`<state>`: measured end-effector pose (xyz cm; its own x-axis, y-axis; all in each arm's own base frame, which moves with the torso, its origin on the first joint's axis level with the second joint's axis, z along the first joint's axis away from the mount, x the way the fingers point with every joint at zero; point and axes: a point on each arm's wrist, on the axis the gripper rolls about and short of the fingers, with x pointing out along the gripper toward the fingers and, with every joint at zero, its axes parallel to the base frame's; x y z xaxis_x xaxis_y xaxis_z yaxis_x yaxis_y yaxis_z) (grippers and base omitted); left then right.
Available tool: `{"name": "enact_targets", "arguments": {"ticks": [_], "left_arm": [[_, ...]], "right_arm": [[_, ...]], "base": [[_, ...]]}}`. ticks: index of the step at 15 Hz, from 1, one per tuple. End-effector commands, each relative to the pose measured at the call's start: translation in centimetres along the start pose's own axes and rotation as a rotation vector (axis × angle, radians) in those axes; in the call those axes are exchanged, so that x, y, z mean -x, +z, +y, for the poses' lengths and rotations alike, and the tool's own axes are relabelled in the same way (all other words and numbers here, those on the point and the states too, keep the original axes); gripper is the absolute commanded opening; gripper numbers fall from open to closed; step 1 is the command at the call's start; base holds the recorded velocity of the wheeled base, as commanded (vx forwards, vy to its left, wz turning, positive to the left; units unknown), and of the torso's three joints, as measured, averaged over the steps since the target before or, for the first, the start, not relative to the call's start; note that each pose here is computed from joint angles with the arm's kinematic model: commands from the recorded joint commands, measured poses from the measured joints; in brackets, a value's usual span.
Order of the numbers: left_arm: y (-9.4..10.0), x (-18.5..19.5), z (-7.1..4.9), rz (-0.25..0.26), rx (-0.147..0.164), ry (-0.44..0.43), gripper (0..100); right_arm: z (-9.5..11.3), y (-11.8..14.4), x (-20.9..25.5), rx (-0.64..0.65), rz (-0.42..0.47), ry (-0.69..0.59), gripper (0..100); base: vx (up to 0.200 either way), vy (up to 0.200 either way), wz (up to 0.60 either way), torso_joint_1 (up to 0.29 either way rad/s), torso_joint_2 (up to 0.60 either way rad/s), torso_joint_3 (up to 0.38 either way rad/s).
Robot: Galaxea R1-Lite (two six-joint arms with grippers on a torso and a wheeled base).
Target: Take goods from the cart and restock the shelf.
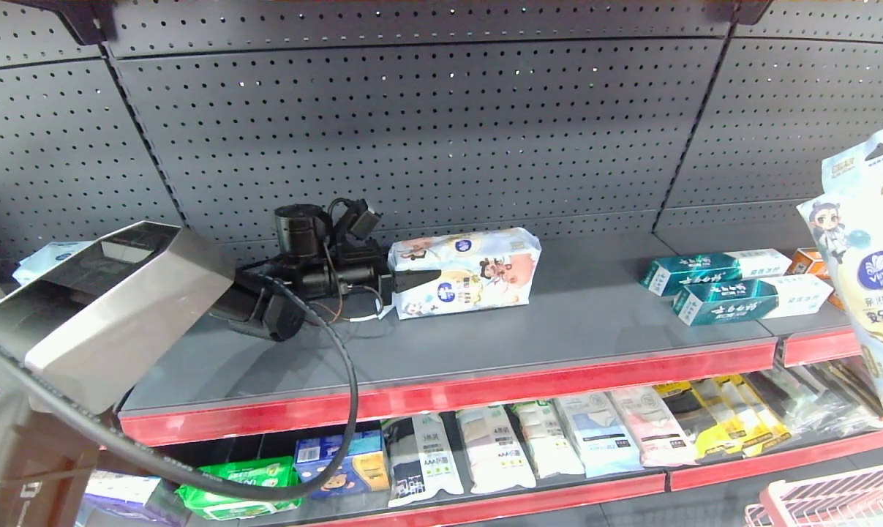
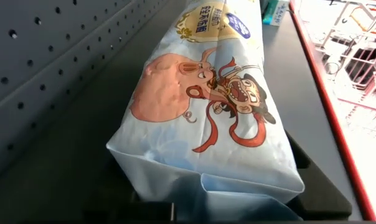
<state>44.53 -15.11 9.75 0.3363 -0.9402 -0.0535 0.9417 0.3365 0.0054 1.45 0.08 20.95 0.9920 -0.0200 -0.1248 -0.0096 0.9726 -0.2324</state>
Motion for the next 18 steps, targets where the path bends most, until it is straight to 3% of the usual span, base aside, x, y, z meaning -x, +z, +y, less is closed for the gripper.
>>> {"name": "enact_targets", "arguments": {"ticks": [1,4,5,10,13,18], "left_arm": [[0.8,0.7,-0.9,-0.003,-0.002,0.001,0],[0.6,1.4,-0.7,-0.01,-0.011,0.016,0],[0.1,1.6,-0.8,0.0,0.003,0.018,0],[-1.0,3.3,-1.1,0.001,0.013,0.047,0],[-0.7,4.1,-2.1,-0.031,0.036,0.045,0],[-1.4,4.7,-3.1,-0.054,0.034,0.029,0]], "right_arm": [[0.0,0.1,-0.1,0.0,0.005,0.001,0],[0.0,0.0,-0.3,-0.002,0.014,0.003,0],[-0.1,0.0,-0.4,-0.002,0.017,0.004,0],[-0.1,0.0,-0.4,-0.002,0.019,0.005,0],[0.0,0.0,-0.4,-0.002,0.02,0.005,0],[0.0,0.0,-0.4,-0.002,0.02,0.005,0]], "base": [[0.0,0.0,0.0,0.0,0.0,0.0],[0.0,0.0,0.0,0.0,0.0,0.0],[0.0,0.0,0.0,0.0,0.0,0.0],[0.0,0.0,0.0,0.0,0.0,0.0],[0.0,0.0,0.0,0.0,0.0,0.0],[0.0,0.0,0.0,0.0,0.0,0.0]]}}
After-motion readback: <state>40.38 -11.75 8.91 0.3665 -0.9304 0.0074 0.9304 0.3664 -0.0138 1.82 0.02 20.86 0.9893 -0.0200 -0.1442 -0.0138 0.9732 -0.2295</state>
